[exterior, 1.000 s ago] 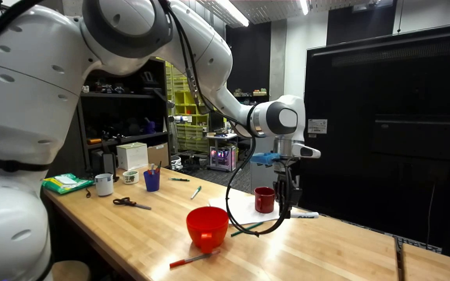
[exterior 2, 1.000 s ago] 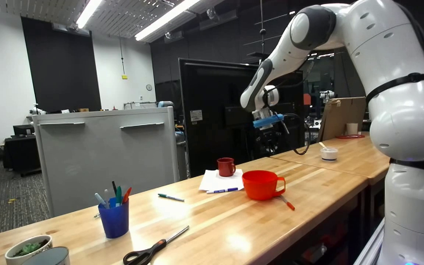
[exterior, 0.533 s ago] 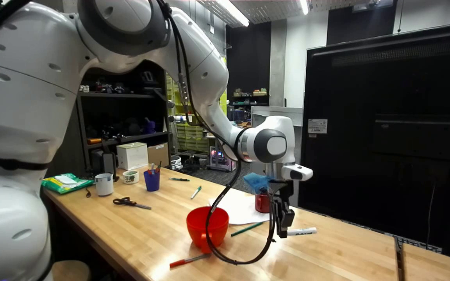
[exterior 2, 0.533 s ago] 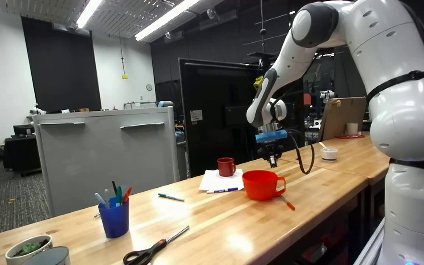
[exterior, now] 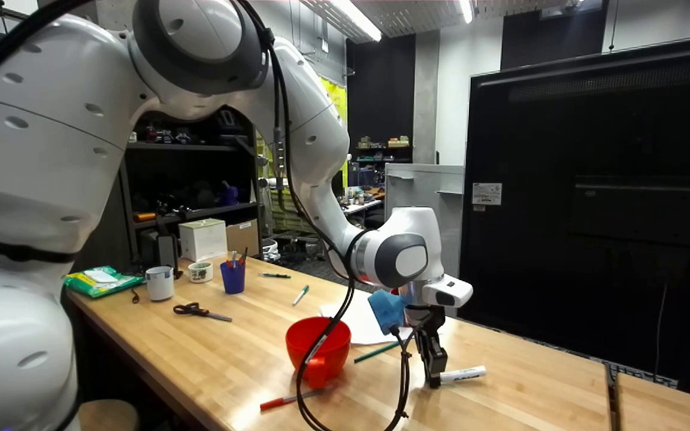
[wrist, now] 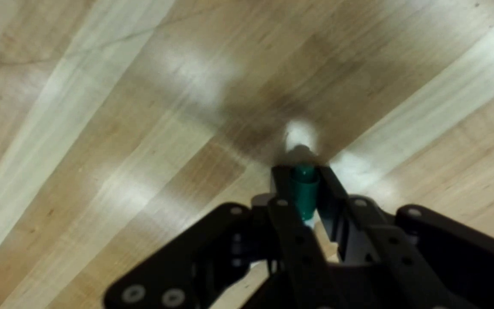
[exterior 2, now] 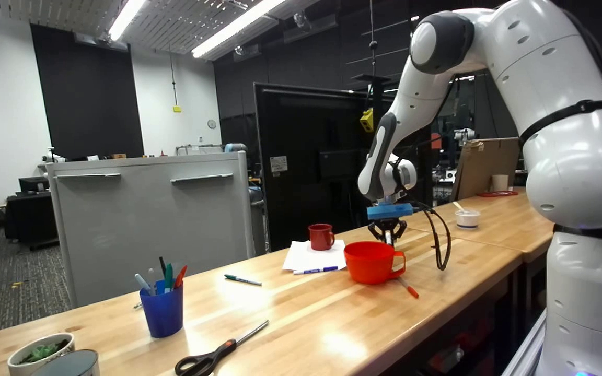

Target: Move the green marker to the right

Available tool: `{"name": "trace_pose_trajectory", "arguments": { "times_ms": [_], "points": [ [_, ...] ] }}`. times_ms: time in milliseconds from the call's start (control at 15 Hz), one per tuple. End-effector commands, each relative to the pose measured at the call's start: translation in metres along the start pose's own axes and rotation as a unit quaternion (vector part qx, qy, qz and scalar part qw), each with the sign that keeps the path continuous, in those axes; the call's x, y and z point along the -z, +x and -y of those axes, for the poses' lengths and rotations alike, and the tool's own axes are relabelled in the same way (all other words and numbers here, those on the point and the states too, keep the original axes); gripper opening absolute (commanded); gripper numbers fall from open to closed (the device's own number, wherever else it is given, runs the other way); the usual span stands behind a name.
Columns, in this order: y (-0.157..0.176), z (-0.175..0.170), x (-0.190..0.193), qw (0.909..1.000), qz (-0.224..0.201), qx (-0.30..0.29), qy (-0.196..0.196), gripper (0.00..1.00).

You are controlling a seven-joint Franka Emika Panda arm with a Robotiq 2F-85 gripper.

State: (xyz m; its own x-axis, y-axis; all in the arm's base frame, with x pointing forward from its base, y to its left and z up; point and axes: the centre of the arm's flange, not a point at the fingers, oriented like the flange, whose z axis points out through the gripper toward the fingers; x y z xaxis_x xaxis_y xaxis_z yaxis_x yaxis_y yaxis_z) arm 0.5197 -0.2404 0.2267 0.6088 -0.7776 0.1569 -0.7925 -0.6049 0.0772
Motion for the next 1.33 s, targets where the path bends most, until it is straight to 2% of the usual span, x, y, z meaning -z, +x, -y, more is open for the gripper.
{"name": "trace_pose_trajectory", "arguments": {
  "times_ms": [0,67,133,267,667,867,1267],
  "points": [
    [-0.011,-0.004,-0.001,0.9999,-0.01,-0.009,0.009,0.05],
    [-0.011,-0.004,-0.001,0.9998,-0.013,-0.009,0.009,0.45],
    [-0.011,-0.003,0.001,0.9998,-0.016,-0.006,0.008,0.46],
    [-0.011,-0.001,0.003,0.9998,-0.018,-0.003,0.008,0.55],
    [-0.015,0.017,0.019,0.9989,-0.038,0.024,0.013,0.97],
    [-0.011,0.032,0.041,0.9967,-0.051,0.061,0.017,1.0],
    [0.007,0.055,0.135,0.9856,-0.081,0.143,0.041,1.0]
  ]
}}
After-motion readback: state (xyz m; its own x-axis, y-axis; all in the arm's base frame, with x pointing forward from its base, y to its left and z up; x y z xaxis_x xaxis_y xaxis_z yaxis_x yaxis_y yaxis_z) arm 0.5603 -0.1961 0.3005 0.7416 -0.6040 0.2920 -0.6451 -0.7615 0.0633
